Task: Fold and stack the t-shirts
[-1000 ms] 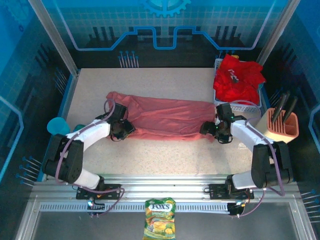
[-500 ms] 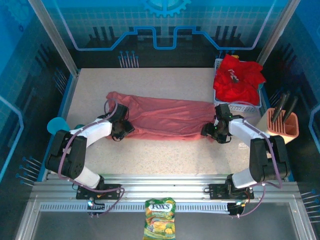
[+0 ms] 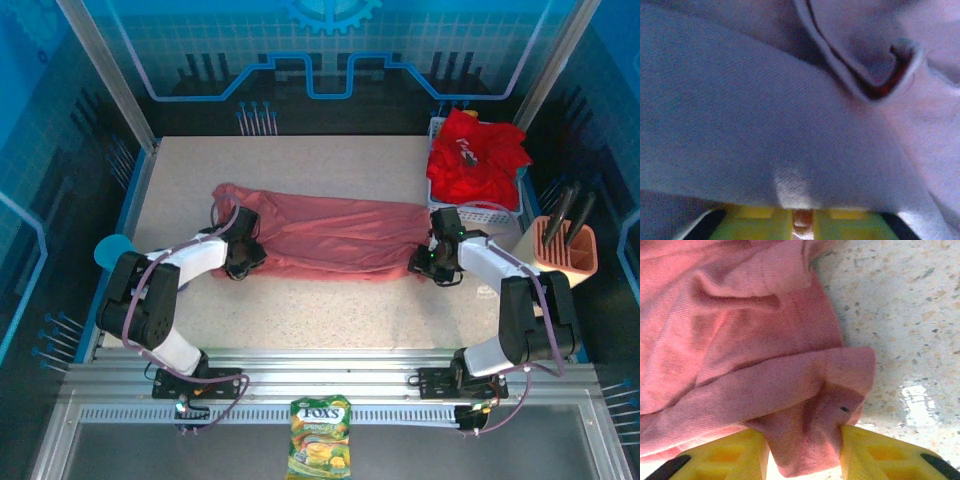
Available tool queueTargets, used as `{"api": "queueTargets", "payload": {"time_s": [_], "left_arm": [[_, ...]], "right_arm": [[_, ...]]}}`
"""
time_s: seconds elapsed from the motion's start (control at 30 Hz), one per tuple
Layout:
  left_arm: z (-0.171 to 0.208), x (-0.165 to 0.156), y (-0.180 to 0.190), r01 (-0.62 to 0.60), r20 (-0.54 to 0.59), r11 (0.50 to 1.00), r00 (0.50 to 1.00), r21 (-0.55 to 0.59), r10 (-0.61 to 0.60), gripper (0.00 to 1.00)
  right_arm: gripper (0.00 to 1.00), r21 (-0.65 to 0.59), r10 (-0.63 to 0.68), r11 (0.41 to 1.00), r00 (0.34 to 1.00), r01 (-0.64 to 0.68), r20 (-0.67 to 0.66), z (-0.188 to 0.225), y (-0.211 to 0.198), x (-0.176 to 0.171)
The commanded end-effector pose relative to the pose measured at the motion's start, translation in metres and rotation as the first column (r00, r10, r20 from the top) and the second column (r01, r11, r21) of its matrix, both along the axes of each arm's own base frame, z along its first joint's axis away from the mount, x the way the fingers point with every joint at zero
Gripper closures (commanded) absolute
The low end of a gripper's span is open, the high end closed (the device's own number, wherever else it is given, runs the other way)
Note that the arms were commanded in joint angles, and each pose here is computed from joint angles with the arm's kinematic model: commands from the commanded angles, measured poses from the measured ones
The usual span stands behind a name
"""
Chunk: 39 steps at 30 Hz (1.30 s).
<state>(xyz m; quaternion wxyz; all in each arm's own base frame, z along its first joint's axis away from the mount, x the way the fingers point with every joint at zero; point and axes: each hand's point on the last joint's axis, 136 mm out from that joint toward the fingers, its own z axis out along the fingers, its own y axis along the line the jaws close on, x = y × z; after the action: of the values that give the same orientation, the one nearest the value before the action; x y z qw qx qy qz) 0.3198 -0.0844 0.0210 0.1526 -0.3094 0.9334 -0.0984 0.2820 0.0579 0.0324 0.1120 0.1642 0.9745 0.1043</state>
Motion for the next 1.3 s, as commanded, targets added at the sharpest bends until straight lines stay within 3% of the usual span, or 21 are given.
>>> {"api": "queueTargets", "payload": {"time_s": [0.0,0.13,0.4,0.63,0.8,0.9,1.07,1.27], "left_arm": [[0.007,0.009,-0.001,0.01,0.025,1.0,1.0,0.019,-0.011,0.87],[0.01,0.008,-0.001,0.016,0.024,1.0,1.0,0.017,-0.016,1.0],[0.039,-0.002,0.002,0.038,0.047,0.999,0.998,0.024,-0.039,1.0],[0.081,-0.05,0.01,0.028,0.067,1.0,0.997,0.0,-0.027,1.0],[0.091,-0.095,0.002,0.001,0.049,0.996,0.999,-0.091,0.003,1.0],[0.093,-0.118,-0.002,-0.012,0.033,0.996,0.999,-0.086,0.015,1.0],[0.078,-0.15,-0.002,-0.079,0.016,0.993,0.997,-0.091,0.081,1.0],[0.048,-0.168,-0.022,-0.027,-0.038,0.997,0.999,-0.077,0.024,0.98]], "right_arm": [[0.64,-0.016,-0.007,1.0,1.0,0.007,0.015,0.008,-0.009,0.003],[0.65,-0.027,-0.003,1.0,1.0,0.003,0.016,0.01,-0.011,0.002],[1.0,-0.036,0.001,0.999,0.999,0.0,0.033,0.021,-0.017,0.005],[1.0,-0.067,0.015,0.998,1.0,-0.015,-0.007,0.034,-0.022,-0.008],[1.0,-0.147,0.029,0.988,0.997,-0.039,-0.07,0.049,-0.036,-0.028],[1.0,-0.201,0.016,0.979,0.997,-0.03,-0.07,0.056,-0.045,-0.035],[1.0,-0.28,-0.004,0.96,0.996,-0.02,-0.087,0.062,-0.054,-0.041],[0.89,-0.299,-0.01,0.954,0.989,-0.034,-0.145,0.05,-0.056,-0.044]]}}
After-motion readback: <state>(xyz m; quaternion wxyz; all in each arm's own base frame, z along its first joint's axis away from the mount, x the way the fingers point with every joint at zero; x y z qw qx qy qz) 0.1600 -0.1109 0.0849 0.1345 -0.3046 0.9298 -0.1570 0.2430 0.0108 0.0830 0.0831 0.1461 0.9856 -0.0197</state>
